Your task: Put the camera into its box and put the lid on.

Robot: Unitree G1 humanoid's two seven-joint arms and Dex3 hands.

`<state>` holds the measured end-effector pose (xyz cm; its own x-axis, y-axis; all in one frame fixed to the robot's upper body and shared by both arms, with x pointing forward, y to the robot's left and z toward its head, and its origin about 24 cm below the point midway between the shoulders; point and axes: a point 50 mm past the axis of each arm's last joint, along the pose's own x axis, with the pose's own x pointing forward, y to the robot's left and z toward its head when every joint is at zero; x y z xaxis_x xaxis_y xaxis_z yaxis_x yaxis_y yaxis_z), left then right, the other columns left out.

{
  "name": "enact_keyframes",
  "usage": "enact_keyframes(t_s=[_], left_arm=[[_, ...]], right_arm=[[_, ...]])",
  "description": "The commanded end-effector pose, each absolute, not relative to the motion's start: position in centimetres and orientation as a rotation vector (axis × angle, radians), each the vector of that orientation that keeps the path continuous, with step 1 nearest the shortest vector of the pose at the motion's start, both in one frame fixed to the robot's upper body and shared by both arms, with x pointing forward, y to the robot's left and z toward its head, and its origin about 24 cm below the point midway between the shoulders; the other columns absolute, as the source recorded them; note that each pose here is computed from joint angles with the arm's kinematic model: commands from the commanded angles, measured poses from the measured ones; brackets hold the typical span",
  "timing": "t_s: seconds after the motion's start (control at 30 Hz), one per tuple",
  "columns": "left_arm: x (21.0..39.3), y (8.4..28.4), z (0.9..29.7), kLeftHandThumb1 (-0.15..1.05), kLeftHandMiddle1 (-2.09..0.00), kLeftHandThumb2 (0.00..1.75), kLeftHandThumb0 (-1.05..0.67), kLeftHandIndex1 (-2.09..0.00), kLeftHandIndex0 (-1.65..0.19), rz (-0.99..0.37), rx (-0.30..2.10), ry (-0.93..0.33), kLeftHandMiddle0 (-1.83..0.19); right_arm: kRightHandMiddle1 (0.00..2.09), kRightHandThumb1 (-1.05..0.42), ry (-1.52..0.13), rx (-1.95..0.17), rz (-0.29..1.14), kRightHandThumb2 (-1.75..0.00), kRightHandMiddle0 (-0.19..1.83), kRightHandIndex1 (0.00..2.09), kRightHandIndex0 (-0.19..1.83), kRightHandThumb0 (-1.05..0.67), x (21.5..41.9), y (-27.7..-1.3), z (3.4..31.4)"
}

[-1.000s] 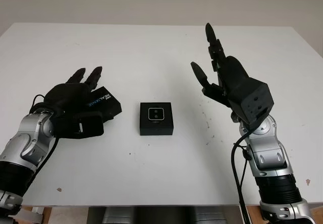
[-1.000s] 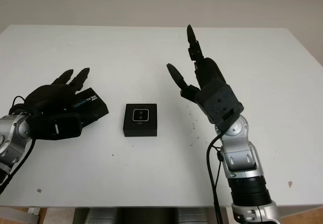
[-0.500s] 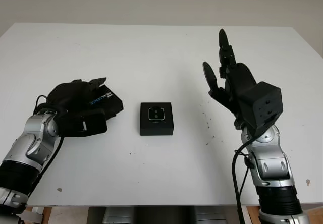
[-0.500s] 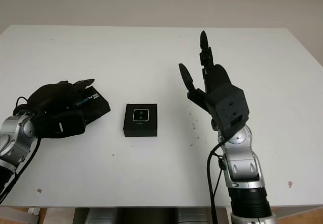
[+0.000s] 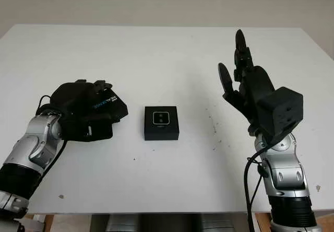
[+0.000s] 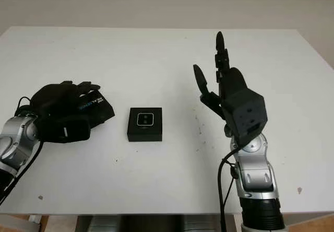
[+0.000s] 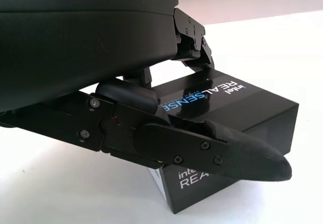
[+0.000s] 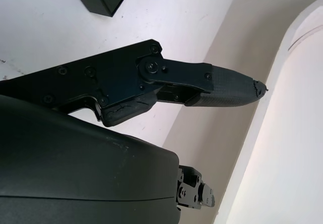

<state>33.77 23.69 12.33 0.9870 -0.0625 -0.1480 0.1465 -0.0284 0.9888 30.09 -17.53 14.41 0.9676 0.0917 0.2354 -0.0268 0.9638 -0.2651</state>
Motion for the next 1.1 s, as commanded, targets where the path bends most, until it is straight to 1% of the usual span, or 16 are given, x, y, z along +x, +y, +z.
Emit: enact_keyframes(t_s=[0.0, 0.07, 0.1, 0.13, 0.17, 0.2, 0.3, 0.37, 0.53, 0.63, 0.67, 0.73, 0.83, 0.9, 1.0, 1.07], left_arm=[[33.1, 23.6, 10.1, 0.89, -1.70, 0.06, -0.16, -1.33, -0.30, -0.228, 1.621, 0.140, -0.19], [33.1, 23.5, 10.2, 0.90, -1.74, 0.06, -0.15, -1.40, -0.27, -0.221, 1.628, 0.144, -0.18], [33.1, 23.4, 10.2, 0.91, -1.82, 0.06, -0.15, -1.47, -0.22, -0.217, 1.629, 0.142, -0.14], [33.0, 23.4, 10.3, 0.92, -1.95, 0.06, -0.15, -1.66, -0.10, -0.212, 1.625, 0.141, -0.07], [33.0, 23.3, 10.3, 0.92, -2.01, 0.06, -0.14, -1.77, -0.03, -0.206, 1.620, 0.137, -0.04], [33.0, 23.2, 10.4, 0.92, -2.05, 0.05, -0.14, -1.83, 0.00, -0.198, 1.616, 0.125, -0.03], [33.1, 23.1, 10.6, 0.92, -2.06, 0.05, -0.13, -1.81, -0.04, -0.182, 1.601, 0.107, -0.06], [33.0, 23.1, 10.8, 0.93, -2.09, 0.06, -0.14, -1.86, -0.02, -0.169, 1.591, 0.085, -0.03], [32.9, 23.0, 11.1, 0.95, -2.09, 0.06, -0.18, -1.88, 0.01, -0.135, 1.570, -0.007, -0.09], [32.9, 23.0, 11.2, 0.98, -2.09, 0.06, -0.20, -1.98, -0.01, -0.115, 1.542, -0.068, -0.19], [32.9, 23.0, 11.2, 0.99, -2.09, 0.06, -0.21, -2.05, -0.04, -0.103, 1.531, -0.089, -0.26], [32.9, 23.1, 11.3, 1.02, -2.09, 0.06, -0.22, -2.08, -0.10, -0.087, 1.503, -0.118, -0.34], [33.1, 23.2, 11.5, 1.02, -2.09, 0.06, -0.20, -2.09, -0.13, -0.091, 1.460, -0.090, -0.36], [33.1, 23.2, 11.8, 1.01, -2.09, 0.05, -0.19, -2.09, -0.10, -0.101, 1.453, -0.080, -0.35], [33.1, 23.2, 12.1, 1.00, -2.09, 0.05, -0.18, -2.09, -0.15, -0.103, 1.447, -0.086, -0.38], [33.1, 23.2, 12.5, 1.02, -2.09, 0.07, -0.19, -2.09, -0.18, -0.102, 1.443, -0.103, -0.41]], right_arm=[[0.00, -1.05, -0.275, -0.244, 0.064, -0.54, -0.19, 0.00, -0.19, -0.80, 29.9, -17.6, 14.7], [0.00, -1.05, -0.277, -0.241, 0.068, -0.54, -0.19, 0.00, -0.19, -0.79, 29.9, -17.5, 14.7], [0.00, -1.05, -0.275, -0.239, 0.068, -0.54, -0.19, 0.00, -0.19, -0.80, 29.9, -17.5, 14.7], [0.00, -1.05, -0.271, -0.237, 0.067, -0.53, -0.19, 0.00, -0.19, -0.80, 29.9, -17.5, 14.7], [0.00, -1.05, -0.269, -0.234, 0.069, -0.53, -0.19, 0.00, -0.19, -0.81, 29.9, -17.5, 14.6], [0.00, -1.05, -0.271, -0.227, 0.077, -0.53, -0.19, 0.00, -0.19, -0.82, 29.8, -17.5, 14.6], [0.00, -1.05, -0.274, -0.212, 0.090, -0.52, -0.19, 0.00, -0.19, -0.82, 29.8, -17.5, 14.5], [0.00, -1.05, -0.276, -0.197, 0.098, -0.51, -0.19, 0.00, -0.19, -0.81, 29.7, -17.5, 14.4], [0.00, -1.05, -0.270, -0.182, 0.108, -0.51, -0.19, 0.00, -0.19, -0.81, 29.7, -17.5, 14.3], [0.00, -1.05, -0.268, -0.188, 0.106, -0.51, -0.19, 0.00, -0.19, -0.80, 29.7, -17.5, 14.2], [0.00, -1.05, -0.267, -0.189, 0.104, -0.51, -0.19, 0.00, -0.19, -0.81, 29.7, -17.5, 14.2], [0.00, -1.05, -0.259, -0.186, 0.098, -0.50, -0.19, 0.00, -0.19, -0.81, 29.6, -17.5, 14.2], [0.00, -1.05, -0.255, -0.192, 0.094, -0.50, -0.19, 0.00, -0.19, -0.80, 29.6, -17.5, 14.1], [0.00, -1.05, -0.256, -0.202, 0.093, -0.50, -0.19, 0.00, -0.19, -0.79, 29.6, -17.6, 14.1], [0.00, -1.05, -0.256, -0.203, 0.095, -0.51, -0.19, 0.00, -0.19, -0.78, 29.6, -17.6, 14.1], [0.00, -1.05, -0.256, -0.203, 0.095, -0.51, -0.19, 0.00, -0.19, -0.79, 29.6, -17.6, 14.0]])
